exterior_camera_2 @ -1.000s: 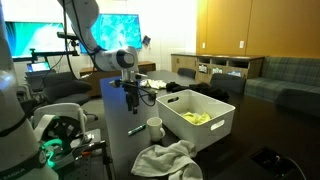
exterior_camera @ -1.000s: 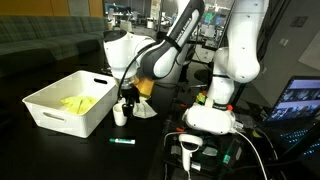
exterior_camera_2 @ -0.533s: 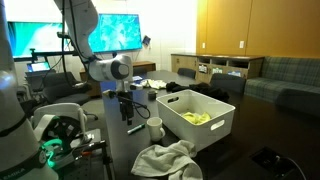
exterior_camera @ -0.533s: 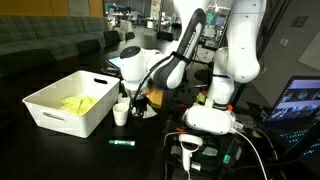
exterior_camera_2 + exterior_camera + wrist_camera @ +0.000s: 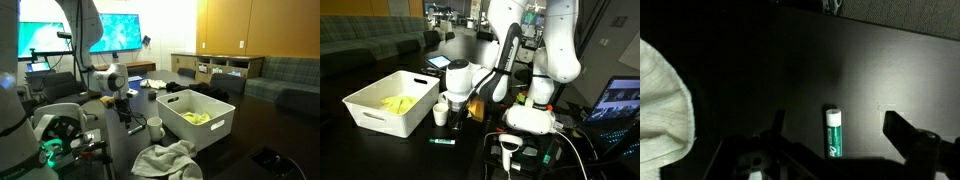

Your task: Pick up the cloths from the table and put them in the box, then pick up the marker and seal tape and put them in the cup

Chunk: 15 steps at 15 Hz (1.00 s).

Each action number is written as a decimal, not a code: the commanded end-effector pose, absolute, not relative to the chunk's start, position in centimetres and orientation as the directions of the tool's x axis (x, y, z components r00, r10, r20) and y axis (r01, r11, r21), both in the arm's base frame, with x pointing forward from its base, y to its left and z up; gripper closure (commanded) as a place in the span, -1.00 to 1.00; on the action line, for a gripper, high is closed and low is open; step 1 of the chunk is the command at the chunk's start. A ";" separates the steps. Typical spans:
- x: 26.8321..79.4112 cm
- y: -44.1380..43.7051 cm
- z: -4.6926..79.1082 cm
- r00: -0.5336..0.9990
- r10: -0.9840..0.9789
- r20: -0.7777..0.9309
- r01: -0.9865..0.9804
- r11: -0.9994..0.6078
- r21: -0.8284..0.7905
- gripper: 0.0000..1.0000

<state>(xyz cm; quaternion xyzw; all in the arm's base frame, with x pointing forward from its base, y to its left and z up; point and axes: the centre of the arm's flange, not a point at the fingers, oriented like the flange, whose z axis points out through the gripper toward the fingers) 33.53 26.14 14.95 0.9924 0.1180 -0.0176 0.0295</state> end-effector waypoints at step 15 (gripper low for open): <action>34.7 27.9 9.1 0.964 0.264 0.024 0.265 -0.963 -0.060 -1.00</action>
